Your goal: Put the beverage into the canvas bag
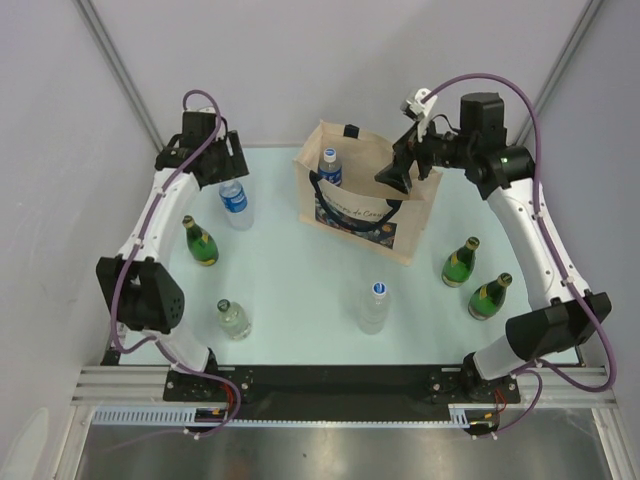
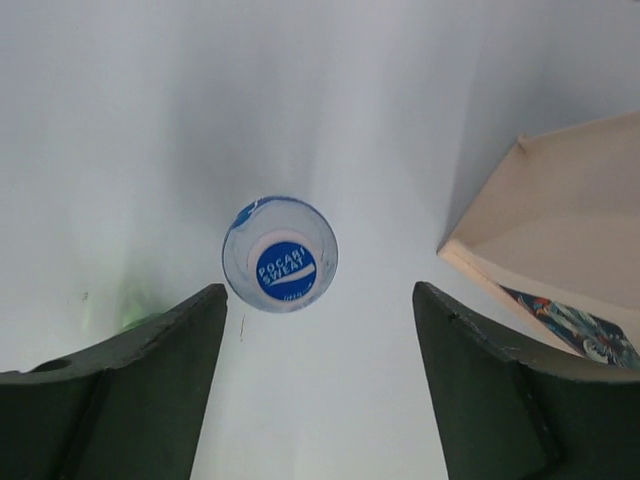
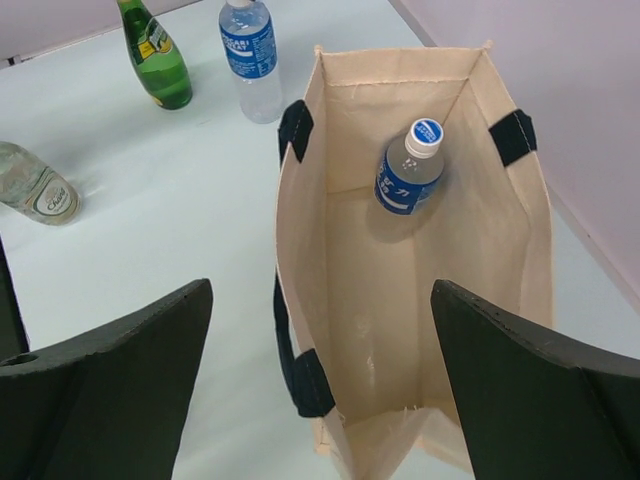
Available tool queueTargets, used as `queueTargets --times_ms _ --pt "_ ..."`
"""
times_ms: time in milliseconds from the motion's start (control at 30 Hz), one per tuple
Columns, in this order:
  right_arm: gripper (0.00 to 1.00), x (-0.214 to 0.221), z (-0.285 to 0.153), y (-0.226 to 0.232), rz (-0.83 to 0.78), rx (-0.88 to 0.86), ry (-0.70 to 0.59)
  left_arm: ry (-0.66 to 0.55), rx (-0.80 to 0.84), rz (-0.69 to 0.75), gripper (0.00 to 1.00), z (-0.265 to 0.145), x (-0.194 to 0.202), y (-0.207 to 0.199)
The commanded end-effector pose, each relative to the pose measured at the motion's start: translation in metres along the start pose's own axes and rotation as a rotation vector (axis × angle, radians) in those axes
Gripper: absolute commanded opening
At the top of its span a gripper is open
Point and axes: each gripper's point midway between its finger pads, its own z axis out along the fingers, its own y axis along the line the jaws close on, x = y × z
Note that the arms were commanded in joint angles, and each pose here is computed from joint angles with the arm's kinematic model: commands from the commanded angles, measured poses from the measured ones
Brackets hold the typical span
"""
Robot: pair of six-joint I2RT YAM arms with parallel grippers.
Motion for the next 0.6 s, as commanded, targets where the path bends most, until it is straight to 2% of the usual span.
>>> queueTargets --times_ms 0,133,400,567 --pt "0.96 -0.015 -0.019 -0.001 0.013 0.019 -0.063 -0.015 -0.049 0.02 0.77 0.004 -0.02 0.006" --pt "0.96 -0.015 -0.025 -0.005 0.033 0.03 -0.074 0.033 -0.077 0.028 0.71 0.016 -0.017 0.008" --pt "0.96 -0.008 -0.03 -0.011 0.071 0.041 -0.078 0.084 -0.137 0.063 0.71 0.024 0.001 0.022" --pt "0.96 -0.009 -0.029 -0.011 0.079 0.033 -0.085 0.106 -0.137 0.075 0.66 0.033 0.005 0.022"
